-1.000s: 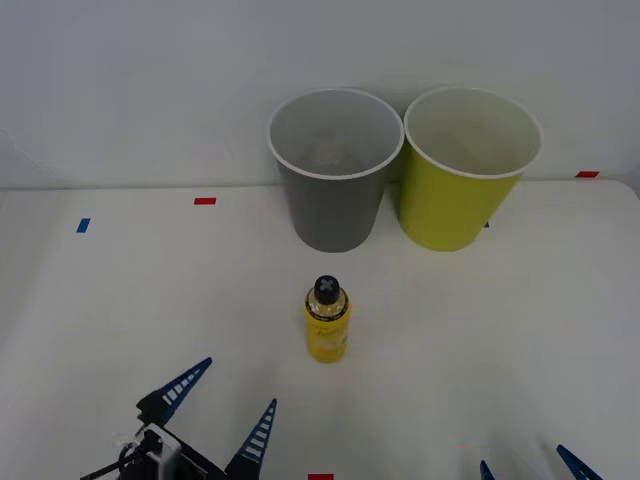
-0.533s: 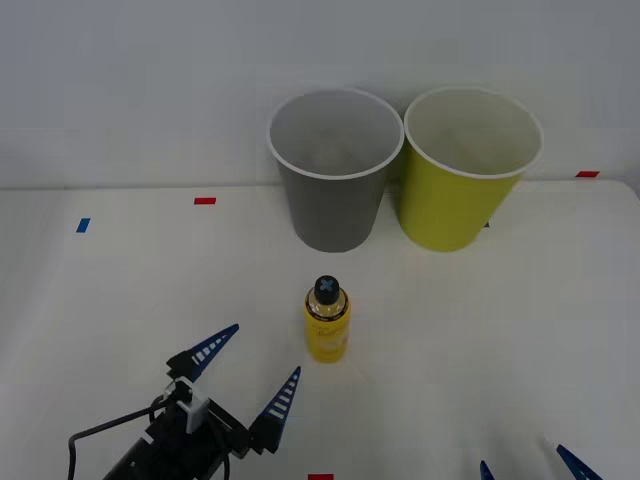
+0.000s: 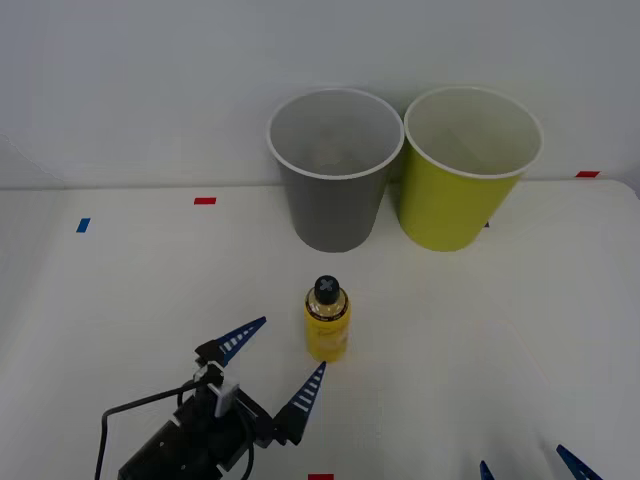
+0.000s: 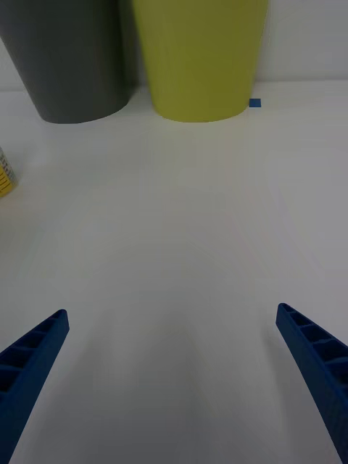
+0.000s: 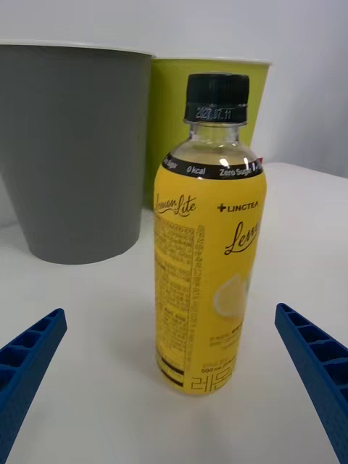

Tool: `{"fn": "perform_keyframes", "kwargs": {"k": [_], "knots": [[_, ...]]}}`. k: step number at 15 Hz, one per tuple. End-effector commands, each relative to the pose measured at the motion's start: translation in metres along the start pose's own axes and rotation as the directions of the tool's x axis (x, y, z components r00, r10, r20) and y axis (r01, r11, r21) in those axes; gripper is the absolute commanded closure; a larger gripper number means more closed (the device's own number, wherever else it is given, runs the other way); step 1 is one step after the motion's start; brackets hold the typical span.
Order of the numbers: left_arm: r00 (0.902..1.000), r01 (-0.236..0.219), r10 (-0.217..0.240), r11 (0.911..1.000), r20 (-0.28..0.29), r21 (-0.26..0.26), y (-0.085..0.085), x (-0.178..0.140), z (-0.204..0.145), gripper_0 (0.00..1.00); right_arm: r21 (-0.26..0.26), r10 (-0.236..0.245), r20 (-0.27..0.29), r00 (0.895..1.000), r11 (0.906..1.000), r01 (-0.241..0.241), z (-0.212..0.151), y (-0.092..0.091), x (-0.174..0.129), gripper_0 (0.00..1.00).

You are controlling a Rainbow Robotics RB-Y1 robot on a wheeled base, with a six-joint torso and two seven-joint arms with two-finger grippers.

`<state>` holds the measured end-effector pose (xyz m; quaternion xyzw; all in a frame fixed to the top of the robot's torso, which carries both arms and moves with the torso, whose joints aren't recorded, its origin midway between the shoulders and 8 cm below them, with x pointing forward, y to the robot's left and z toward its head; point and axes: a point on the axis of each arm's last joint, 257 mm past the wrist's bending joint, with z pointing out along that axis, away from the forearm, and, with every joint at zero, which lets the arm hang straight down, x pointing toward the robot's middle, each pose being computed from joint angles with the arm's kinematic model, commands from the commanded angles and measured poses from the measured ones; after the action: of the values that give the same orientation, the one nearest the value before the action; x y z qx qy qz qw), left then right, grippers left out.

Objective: Put cans in the gray bin and PET bottles in the light green bin.

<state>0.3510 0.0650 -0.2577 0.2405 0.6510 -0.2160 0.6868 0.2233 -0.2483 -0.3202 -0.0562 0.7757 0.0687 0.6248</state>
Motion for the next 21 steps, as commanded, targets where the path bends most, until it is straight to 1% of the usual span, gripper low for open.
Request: {"fn": "perform_keyframes", "kwargs": {"k": [1,2,4,6,7,10,11,12,13,16,19,21], "knots": [[1.0,0.001,-0.001,0.9999,-0.008,0.015,-0.001,-0.003,0.014,0.0,0.0,0.0,0.0,1.0,1.0,0.0,0.0,0.0,0.0,0.0],[0.9997,-0.006,0.006,0.9999,-0.023,0.014,0.0,-0.001,0.019,0.0,0.0,0.0,0.0,1.0,1.0,0.0,0.0,0.0,0.0,0.0],[0.9998,-0.003,0.003,0.9999,-0.022,0.011,-0.001,-0.004,0.027,0.0,0.0,0.0,0.0,1.0,1.0,0.0,0.0,0.0,0.0,0.0],[0.9994,0.004,-0.004,1.0,-0.034,0.005,-0.004,-0.002,0.034,0.0,0.0,0.0,0.0,1.0,1.0,0.0,0.0,0.0,0.0,0.0],[0.9996,0.005,-0.005,1.0,-0.028,0.004,-0.005,-0.005,0.038,0.0,0.0,0.0,0.0,1.0,1.0,0.0,0.0,0.0,0.0,0.0],[0.9988,-0.02,0.02,0.9998,-0.045,0.009,-0.003,-0.009,0.055,0.0,0.0,0.0,0.0,1.0,1.0,0.0,0.0,0.0,0.0,0.0],[0.9987,-0.022,0.022,0.9997,-0.045,0.01,-0.003,-0.011,0.061,0.0,0.0,0.0,0.0,1.0,1.0,0.0,0.0,0.0,0.0,0.0],[0.999,-0.02,0.02,0.9997,-0.039,0.011,-0.004,-0.015,0.066,0.0,0.0,0.0,0.0,1.0,1.0,0.0,0.0,0.0,0.0,0.0],[0.9988,-0.012,0.013,0.9999,-0.047,0.007,-0.007,-0.016,0.073,0.0,0.0,0.0,0.0,1.0,1.0,0.0,0.0,0.0,0.0,0.0],[0.9992,-0.003,0.003,1.0,-0.039,0.001,-0.013,-0.021,0.08,0.0,0.0,0.0,0.0,1.0,1.0,0.0,0.0,0.0,0.0,0.0],[0.9991,-0.019,0.02,0.9998,-0.038,0.008,-0.011,-0.026,0.088,0.0,0.0,0.0,0.0,1.0,1.0,0.0,0.0,0.0,0.0,0.0],[0.9987,-0.021,0.021,0.9997,-0.046,0.01,-0.011,-0.027,0.092,0.0,0.0,0.0,0.0,1.0,1.0,0.0,0.0,0.0,0.0,0.0]]}}
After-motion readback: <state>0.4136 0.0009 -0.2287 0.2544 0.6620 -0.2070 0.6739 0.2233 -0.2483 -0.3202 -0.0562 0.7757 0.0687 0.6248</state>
